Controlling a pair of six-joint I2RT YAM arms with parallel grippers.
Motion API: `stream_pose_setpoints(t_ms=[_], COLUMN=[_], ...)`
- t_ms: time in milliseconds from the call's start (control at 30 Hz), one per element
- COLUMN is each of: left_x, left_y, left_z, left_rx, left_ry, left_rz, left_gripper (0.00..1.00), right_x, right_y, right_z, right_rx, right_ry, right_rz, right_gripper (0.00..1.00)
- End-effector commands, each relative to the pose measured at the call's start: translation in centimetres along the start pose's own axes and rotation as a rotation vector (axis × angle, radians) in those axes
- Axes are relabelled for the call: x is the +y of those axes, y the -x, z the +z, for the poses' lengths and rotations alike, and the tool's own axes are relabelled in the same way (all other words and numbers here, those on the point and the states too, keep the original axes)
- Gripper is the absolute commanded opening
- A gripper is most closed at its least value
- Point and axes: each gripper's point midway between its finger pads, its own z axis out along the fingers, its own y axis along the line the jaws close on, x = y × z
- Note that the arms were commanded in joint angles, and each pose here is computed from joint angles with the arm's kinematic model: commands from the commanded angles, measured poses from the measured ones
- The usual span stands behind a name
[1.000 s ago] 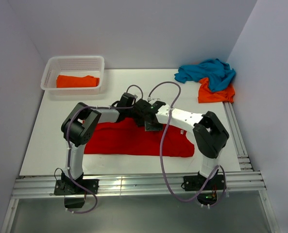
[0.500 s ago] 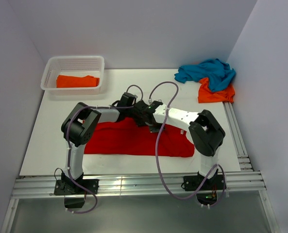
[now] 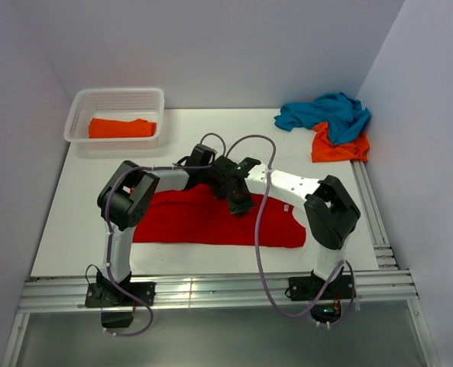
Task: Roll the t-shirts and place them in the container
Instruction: Fold the tshirt
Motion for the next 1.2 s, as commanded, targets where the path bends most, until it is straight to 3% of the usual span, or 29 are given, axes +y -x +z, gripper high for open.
stream_pose_setpoints(t_ms=[0,133,200,233,267,333,367,467,700,800,933,1000,1167], left_x=[1.6,1.7,1.7,1.7,1.8,1.8,1.8,1.5,0.5,-0.2,-0.5,0.0,0.9], left_y=[0.3,0.2,0.2,0.2,0.2,0.2,0.3,0.4,0.9,1.3,1.6,1.5,1.2], left_z=[0.7,0.8,0.7,0.8,0.8,0.8,0.8,0.8,0.9,1.0,1.3,1.6,1.9], left_rx=[-0.022,-0.018,-0.019,-0.018,-0.017,-0.016,-0.018,-0.019,-0.018,-0.021,-0.017,-0.007,0.008], left_ry=[0.062,0.068,0.071,0.071,0.076,0.078,0.081,0.078,0.092,0.099,0.106,0.117,0.134], left_rz=[0.019,0.018,0.017,0.017,0.018,0.022,0.018,0.024,0.043,0.056,0.052,0.041,0.023], left_gripper=[0.70,0.70,0.70,0.70,0.70,0.70,0.70,0.70,0.70,0.70,0.70,0.70,0.70], right_x=[2.4,3.2,3.5,3.2,2.8,1.3,1.0,0.1,-2.4,-2.9,-3.1,-2.6,-0.9], right_y=[-0.3,-0.3,-0.6,-0.7,-0.6,-0.1,-0.1,0.2,-1.1,-2.5,-2.5,-2.5,-1.4], right_z=[-2.0,-2.2,-2.4,-2.2,-2.1,-1.7,-1.7,-2.4,-4.0,-5.6,-7.0,-6.9,-6.1], right_rx=[0.021,0.045,0.079,0.084,0.082,0.062,0.056,0.025,-0.010,-0.023,-0.132,-0.200,-0.169], right_ry=[0.204,0.315,0.399,0.409,0.400,0.346,0.340,0.343,0.319,0.441,0.544,0.472,0.306], right_rz=[-0.071,-0.104,-0.106,-0.105,-0.109,-0.097,-0.100,-0.091,-0.014,0.131,0.351,0.315,0.205], right_gripper=[0.00,0.00,0.05,0.09,0.22,0.31,0.42,0.55,0.56,0.57,0.60,0.64,0.65])
